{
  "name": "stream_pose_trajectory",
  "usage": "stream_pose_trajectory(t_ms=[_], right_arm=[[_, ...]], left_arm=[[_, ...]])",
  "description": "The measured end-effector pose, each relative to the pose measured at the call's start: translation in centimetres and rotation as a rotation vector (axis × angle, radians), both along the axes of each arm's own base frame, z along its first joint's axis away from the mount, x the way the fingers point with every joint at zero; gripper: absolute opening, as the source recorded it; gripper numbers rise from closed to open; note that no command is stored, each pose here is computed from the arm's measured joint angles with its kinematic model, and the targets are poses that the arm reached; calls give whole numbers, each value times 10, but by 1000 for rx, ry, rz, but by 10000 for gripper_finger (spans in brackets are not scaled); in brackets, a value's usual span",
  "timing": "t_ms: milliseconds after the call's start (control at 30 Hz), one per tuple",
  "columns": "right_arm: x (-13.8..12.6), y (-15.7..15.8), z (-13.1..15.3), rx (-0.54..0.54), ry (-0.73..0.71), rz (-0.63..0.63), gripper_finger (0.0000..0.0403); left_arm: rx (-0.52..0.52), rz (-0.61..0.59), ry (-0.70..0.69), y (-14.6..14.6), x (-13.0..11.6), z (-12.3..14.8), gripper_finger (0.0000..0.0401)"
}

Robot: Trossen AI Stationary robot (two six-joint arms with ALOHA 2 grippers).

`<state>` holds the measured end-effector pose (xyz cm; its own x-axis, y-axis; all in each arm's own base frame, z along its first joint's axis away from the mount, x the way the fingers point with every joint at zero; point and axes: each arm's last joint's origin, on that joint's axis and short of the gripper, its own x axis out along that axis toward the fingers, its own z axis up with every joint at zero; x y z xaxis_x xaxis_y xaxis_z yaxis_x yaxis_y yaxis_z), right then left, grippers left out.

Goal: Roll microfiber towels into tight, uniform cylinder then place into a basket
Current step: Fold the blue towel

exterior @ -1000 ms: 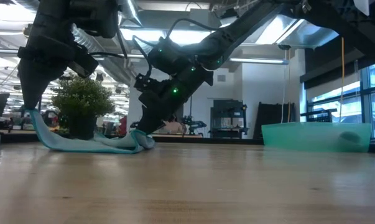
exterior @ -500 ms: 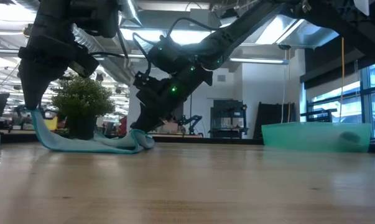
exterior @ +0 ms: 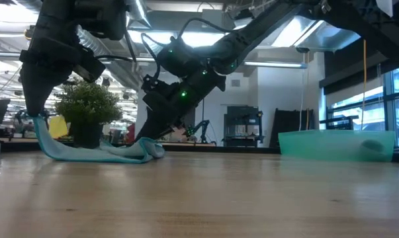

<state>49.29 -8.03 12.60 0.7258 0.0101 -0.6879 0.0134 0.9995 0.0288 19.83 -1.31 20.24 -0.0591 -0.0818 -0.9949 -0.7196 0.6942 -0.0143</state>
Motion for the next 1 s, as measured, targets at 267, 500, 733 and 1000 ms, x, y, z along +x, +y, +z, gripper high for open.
stream_pose_trajectory(t_ms=[267, 500, 733, 1000], right_arm=[[-1, 1, -11, -5, 39, 12, 130], [-2, 2, -12, -43, 54, 58, 80], [-2, 2, -12, -40, 54, 58, 9], [-5, 2, 12, -51, 49, 53, 4]], left_arm=[[6, -1, -4, 0, 0, 0, 0], [6, 0, -6, 0, 1, 0, 0], [5, -1, -6, 0, 1, 0, 0], [5, 0, -6, 0, 1, 0, 0]])
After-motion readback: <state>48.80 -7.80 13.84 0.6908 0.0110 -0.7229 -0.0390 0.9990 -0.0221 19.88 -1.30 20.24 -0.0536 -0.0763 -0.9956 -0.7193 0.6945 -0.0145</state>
